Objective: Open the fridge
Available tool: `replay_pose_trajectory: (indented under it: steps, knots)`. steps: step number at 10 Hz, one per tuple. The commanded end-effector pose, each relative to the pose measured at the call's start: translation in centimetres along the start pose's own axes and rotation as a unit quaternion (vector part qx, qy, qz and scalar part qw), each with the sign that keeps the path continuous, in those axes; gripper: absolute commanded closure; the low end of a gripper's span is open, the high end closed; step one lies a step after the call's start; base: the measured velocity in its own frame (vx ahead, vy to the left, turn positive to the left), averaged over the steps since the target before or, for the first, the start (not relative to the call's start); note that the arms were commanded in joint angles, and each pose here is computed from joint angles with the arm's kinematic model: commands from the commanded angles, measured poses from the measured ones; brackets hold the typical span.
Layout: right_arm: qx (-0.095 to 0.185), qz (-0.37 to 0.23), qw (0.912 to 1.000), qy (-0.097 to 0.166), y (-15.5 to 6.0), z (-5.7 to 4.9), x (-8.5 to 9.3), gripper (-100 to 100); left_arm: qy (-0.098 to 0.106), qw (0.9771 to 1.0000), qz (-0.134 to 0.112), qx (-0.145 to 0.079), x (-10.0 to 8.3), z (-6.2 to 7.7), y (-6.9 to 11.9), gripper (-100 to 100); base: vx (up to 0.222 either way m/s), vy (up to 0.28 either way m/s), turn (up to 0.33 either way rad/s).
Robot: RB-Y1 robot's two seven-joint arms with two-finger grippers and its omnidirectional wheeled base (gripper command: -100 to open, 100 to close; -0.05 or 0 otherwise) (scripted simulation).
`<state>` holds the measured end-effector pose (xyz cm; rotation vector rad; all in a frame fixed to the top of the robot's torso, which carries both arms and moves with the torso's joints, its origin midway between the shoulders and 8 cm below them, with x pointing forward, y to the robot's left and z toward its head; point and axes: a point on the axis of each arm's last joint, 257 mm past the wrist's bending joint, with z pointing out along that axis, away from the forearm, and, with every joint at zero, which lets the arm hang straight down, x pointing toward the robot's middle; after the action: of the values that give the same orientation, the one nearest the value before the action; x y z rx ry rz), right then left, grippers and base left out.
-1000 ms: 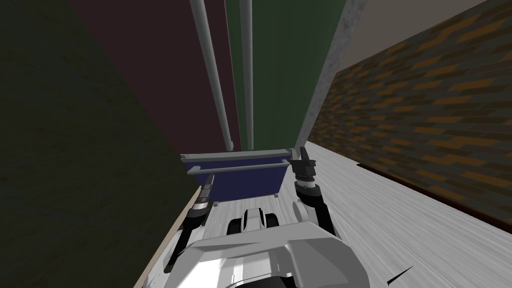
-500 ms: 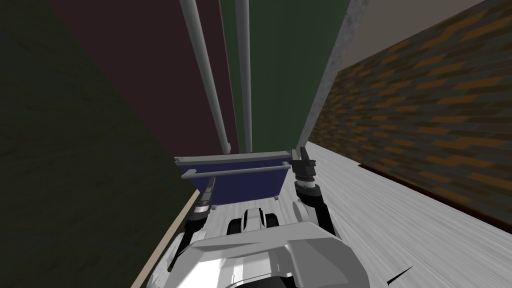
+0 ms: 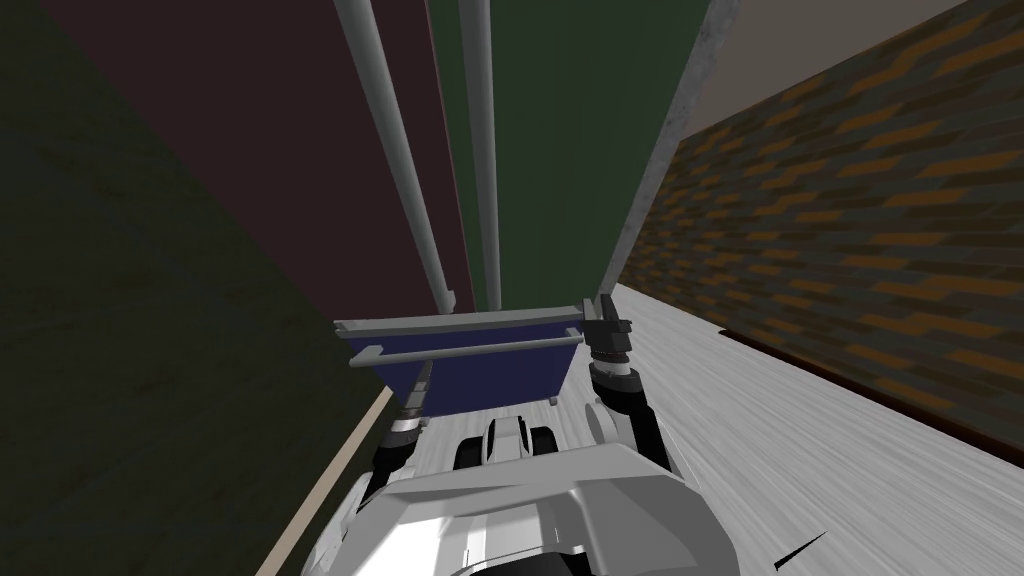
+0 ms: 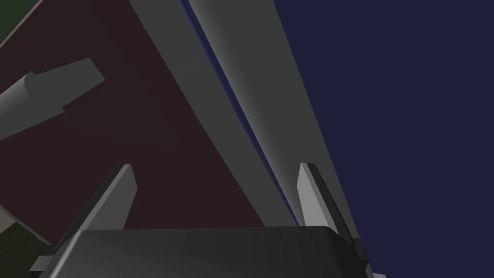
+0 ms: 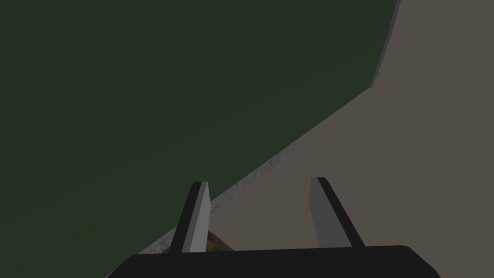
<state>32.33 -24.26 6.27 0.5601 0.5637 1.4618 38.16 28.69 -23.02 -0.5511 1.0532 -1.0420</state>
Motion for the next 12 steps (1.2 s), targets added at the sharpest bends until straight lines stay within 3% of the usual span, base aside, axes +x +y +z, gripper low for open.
replay_pose_trajectory:
  steps: [1,4,8,10,12]
  knots:
    - [0.0,0.0,1.0,0.0,0.0,0.0,0.0,0,0.0,1.0,-0.006,-0.006,1.1,-1.1,0.9,-100,0.069,-0.024,-0.004]
    - [0.0,0.0,1.0,0.0,0.0,0.0,0.0,0,-0.004,0.9997,-0.017,-0.015,2.4,-2.0,1.7,-100,0.076,-0.023,-0.004]
    - [0.0,0.0,1.0,0.0,0.0,0.0,0.0,0,-0.029,0.9978,-0.054,-0.026,5.5,-2.6,1.5,-100,0.043,-0.011,-0.002]
    - [0.0,0.0,1.0,0.0,0.0,0.0,0.0,0,-0.03,0.9976,-0.056,-0.027,5.7,-2.6,1.6,-100,0.015,-0.006,-0.001]
    - [0.0,0.0,1.0,0.0,0.0,0.0,0.0,0,-0.03,0.9976,-0.057,-0.026,5.5,-1.1,1.7,-100,-0.005,-0.007,0.01]
